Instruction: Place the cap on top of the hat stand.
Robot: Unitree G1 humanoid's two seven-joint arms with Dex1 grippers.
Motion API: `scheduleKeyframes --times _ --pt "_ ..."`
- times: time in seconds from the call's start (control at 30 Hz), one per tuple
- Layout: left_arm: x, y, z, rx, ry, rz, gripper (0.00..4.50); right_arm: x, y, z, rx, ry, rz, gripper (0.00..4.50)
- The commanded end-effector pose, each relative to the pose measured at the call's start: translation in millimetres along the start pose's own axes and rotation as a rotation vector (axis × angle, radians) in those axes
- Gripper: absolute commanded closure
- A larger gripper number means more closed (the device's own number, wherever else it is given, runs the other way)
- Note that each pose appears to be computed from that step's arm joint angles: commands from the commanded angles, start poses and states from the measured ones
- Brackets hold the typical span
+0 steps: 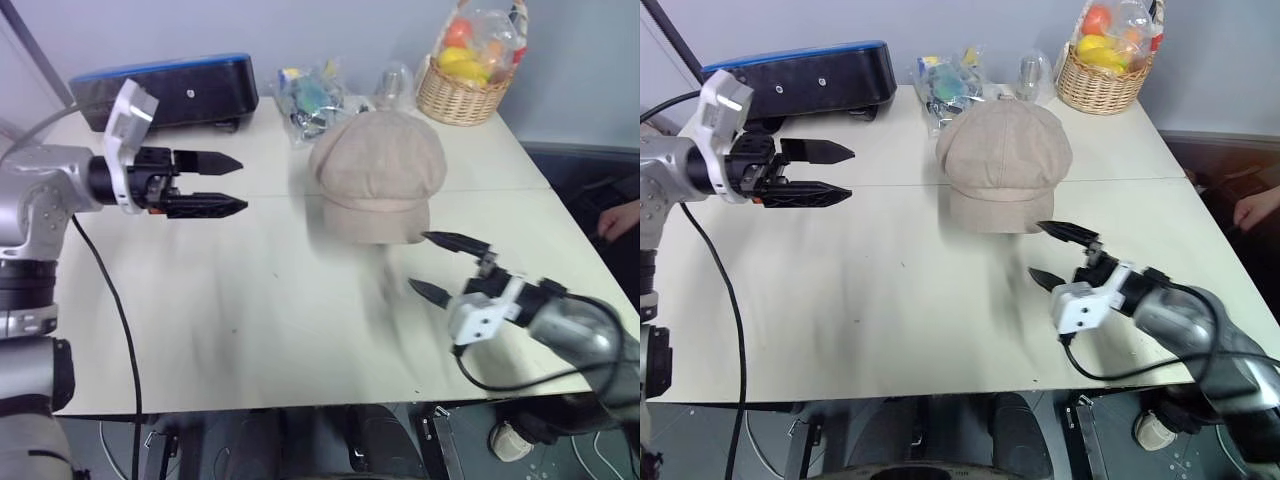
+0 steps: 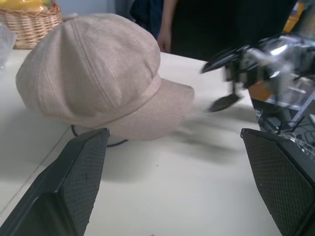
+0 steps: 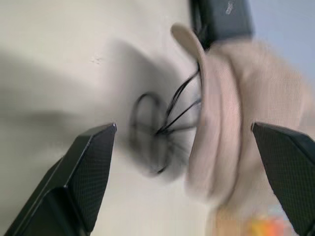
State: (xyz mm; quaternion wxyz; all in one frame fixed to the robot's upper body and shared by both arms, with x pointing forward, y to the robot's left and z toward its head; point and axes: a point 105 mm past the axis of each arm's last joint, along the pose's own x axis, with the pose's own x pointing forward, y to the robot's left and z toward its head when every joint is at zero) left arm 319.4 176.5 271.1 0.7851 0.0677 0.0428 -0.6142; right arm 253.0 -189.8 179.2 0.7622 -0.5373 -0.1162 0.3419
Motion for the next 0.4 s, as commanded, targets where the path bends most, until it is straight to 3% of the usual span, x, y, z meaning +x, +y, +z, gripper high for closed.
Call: scheduleKeyframes --times 0.03,0.2,0.4 --pt "-3.3 3.6 14.3 0.062 -0.018 0.006 0.00 -28.2 -40.8 8.4 0.386 0.009 -0.014 0.02" --pt "-4.7 9.3 18.9 0.073 -0.038 0.023 0.00 -59.5 -85.5 7.6 0.855 -0.062 -0.009 0.02" --pt "-4.1 11.7 22.0 0.077 -0.057 0.042 0.00 -64.7 -89.2 2.0 1.010 -0.054 0.046 0.02"
